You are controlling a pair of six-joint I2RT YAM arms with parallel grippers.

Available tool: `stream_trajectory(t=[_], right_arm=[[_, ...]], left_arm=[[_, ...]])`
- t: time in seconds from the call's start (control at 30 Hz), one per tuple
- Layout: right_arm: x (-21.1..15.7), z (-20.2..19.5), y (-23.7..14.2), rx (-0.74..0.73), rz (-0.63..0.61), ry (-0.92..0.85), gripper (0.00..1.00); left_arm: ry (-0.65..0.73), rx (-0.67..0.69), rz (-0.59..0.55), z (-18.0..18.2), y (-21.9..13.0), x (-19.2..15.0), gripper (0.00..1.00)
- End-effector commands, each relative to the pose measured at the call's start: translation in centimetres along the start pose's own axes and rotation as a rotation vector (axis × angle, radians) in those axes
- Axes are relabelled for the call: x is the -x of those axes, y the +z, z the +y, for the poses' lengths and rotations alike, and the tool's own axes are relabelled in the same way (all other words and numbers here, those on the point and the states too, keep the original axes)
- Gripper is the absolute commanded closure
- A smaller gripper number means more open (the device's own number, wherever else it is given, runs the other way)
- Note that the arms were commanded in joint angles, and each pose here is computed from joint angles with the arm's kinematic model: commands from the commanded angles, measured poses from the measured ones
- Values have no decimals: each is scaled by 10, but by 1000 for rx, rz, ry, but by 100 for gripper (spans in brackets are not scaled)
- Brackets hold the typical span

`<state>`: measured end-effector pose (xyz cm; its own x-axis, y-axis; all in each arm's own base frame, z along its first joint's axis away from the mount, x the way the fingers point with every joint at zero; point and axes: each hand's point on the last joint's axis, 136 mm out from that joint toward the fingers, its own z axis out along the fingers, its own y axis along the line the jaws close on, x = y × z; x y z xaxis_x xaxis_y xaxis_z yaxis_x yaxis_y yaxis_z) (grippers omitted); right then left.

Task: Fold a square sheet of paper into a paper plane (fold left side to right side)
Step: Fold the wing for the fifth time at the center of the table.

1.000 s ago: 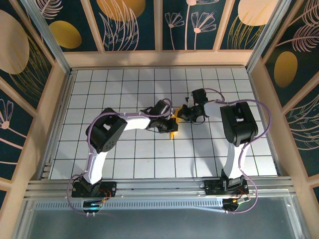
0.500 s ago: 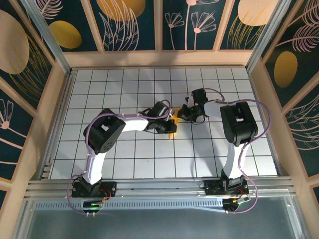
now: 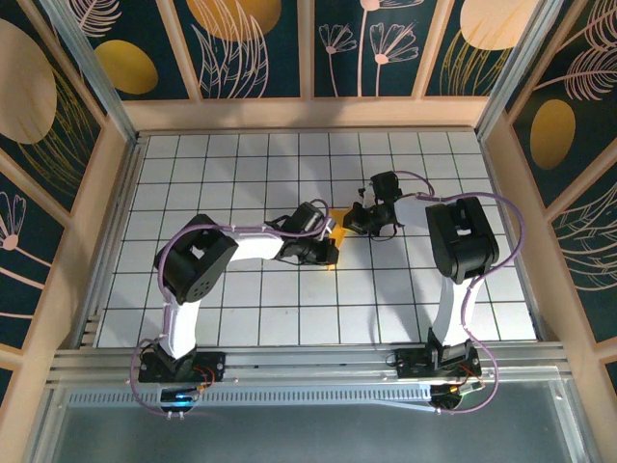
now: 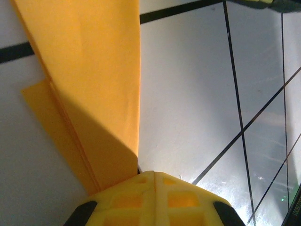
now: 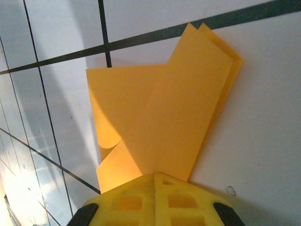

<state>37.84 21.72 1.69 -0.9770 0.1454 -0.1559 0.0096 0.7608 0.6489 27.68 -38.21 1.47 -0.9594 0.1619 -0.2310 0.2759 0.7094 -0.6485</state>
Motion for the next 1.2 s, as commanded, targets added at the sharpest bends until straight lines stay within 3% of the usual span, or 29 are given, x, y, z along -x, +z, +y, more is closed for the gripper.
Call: stream_trajectory(t=[0.0,0.43,0.7,0.8,0.9,0.97,1.03,1.17], right_arm=[[-11,-43,8,-148,27,47,100],[-4,-40,8,-143,22,39,100],[34,-4,-9,-79,-44,-33,100],[51,13,-27,-83,-102,-79,88],[61,19,-47,-136,-162,-108,75],[62,20,-57,-189,-190,-124,68],[57,17,-64,-269,-204,-138,58],[42,14,-64,-409,-202,-174,46]], left_arm=[[-32,50,132,14,-2,-45,100],[15,35,157,13,-10,-65,100],[62,-31,31,-12,-35,-46,98],[59,-48,-55,-18,-53,-28,97],[15,-68,-179,-15,-78,-3,88],[-30,-51,-265,-1,-93,14,85],[-80,-15,-354,15,-109,31,73],[-147,80,-490,42,-133,55,65]])
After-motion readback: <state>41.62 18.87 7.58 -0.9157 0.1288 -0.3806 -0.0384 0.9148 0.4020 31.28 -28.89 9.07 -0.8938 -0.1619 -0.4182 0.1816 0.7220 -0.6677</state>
